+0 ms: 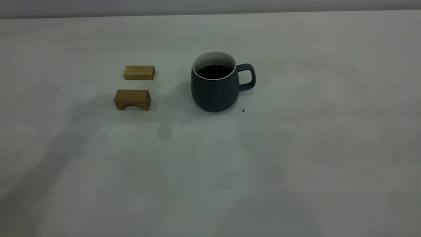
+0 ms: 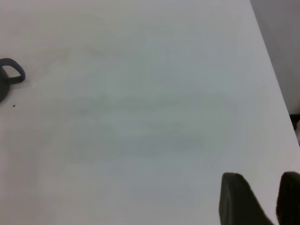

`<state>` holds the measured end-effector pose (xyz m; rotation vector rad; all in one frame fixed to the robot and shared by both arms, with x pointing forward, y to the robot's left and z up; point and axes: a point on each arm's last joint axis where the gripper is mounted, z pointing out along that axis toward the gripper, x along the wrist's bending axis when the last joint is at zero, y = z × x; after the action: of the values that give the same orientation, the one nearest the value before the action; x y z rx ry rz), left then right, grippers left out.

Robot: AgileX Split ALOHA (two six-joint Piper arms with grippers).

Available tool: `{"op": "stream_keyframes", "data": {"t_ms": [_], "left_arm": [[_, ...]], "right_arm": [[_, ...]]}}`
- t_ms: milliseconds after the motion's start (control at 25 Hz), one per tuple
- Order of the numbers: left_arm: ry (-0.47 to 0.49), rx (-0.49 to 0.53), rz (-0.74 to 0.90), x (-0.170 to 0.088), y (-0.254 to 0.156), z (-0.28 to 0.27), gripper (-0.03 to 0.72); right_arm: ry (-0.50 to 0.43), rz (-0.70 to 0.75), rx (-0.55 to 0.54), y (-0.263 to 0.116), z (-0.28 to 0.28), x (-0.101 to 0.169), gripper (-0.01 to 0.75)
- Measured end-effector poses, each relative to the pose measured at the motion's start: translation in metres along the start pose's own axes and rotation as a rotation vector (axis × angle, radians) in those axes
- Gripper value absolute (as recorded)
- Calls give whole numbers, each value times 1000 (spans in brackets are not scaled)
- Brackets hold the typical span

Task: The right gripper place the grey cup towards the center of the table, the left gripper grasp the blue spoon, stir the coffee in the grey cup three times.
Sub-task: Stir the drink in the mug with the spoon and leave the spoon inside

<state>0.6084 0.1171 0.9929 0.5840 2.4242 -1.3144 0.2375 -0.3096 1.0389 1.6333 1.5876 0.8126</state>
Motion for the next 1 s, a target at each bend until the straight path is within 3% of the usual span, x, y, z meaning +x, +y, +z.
{"op": "stream_keyframes", "data": {"t_ms": [240, 440, 560, 720, 1000], "left_arm": [[12, -6, -391, 3, 7, 6, 112], [-4, 9, -557, 3, 14, 12, 112], [-56, 90, -656, 0, 25, 25, 111], [-155, 177, -681, 1, 54, 48, 111], [-205, 141, -634, 8, 97, 78, 110]], "right_arm": [[0, 0, 0, 0, 0, 0, 239], [0, 0, 0, 0, 0, 0, 239], [0, 0, 0, 0, 0, 0, 239], [0, 0, 0, 0, 0, 0, 239], [0, 0, 0, 0, 0, 0, 239]]}}
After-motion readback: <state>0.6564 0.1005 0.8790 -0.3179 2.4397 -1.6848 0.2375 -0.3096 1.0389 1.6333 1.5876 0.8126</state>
